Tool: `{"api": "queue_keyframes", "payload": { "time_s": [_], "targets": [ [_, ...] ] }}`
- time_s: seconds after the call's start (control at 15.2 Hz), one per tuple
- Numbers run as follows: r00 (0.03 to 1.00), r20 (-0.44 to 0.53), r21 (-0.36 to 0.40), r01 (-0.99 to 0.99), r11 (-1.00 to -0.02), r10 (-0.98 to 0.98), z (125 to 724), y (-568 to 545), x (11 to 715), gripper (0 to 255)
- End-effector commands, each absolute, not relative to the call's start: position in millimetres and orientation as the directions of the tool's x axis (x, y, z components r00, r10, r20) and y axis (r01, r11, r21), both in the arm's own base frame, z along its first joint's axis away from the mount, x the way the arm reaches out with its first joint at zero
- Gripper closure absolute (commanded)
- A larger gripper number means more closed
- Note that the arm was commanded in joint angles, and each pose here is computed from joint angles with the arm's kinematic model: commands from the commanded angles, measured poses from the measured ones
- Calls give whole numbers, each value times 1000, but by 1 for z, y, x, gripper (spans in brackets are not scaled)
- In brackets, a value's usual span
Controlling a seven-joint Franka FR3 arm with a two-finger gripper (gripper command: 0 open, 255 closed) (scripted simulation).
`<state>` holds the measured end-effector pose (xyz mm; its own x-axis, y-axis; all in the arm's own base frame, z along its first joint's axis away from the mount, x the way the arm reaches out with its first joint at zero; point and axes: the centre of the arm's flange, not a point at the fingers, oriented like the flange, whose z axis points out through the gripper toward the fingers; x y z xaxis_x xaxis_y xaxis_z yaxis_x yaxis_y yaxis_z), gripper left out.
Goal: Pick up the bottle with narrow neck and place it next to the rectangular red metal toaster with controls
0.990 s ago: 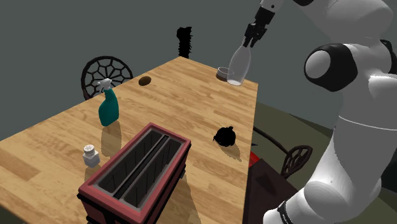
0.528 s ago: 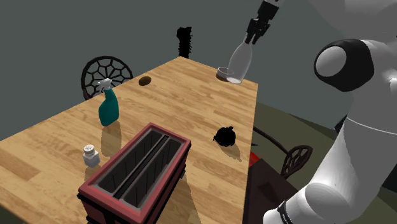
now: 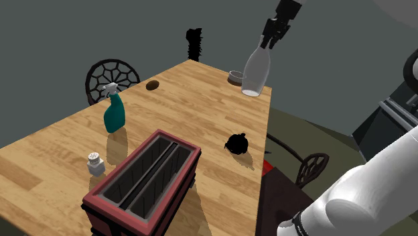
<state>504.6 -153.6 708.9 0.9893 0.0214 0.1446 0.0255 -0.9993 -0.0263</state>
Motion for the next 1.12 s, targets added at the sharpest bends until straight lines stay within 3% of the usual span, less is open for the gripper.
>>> {"api": "queue_keyframes", "payload": {
  "time_s": [0.0, 1.06],
  "targets": [
    [989, 145, -25, 25, -999, 21, 710, -133, 488, 255],
    [989, 145, -25, 25, -999, 21, 725, 29, 353, 255]
  ]
}}
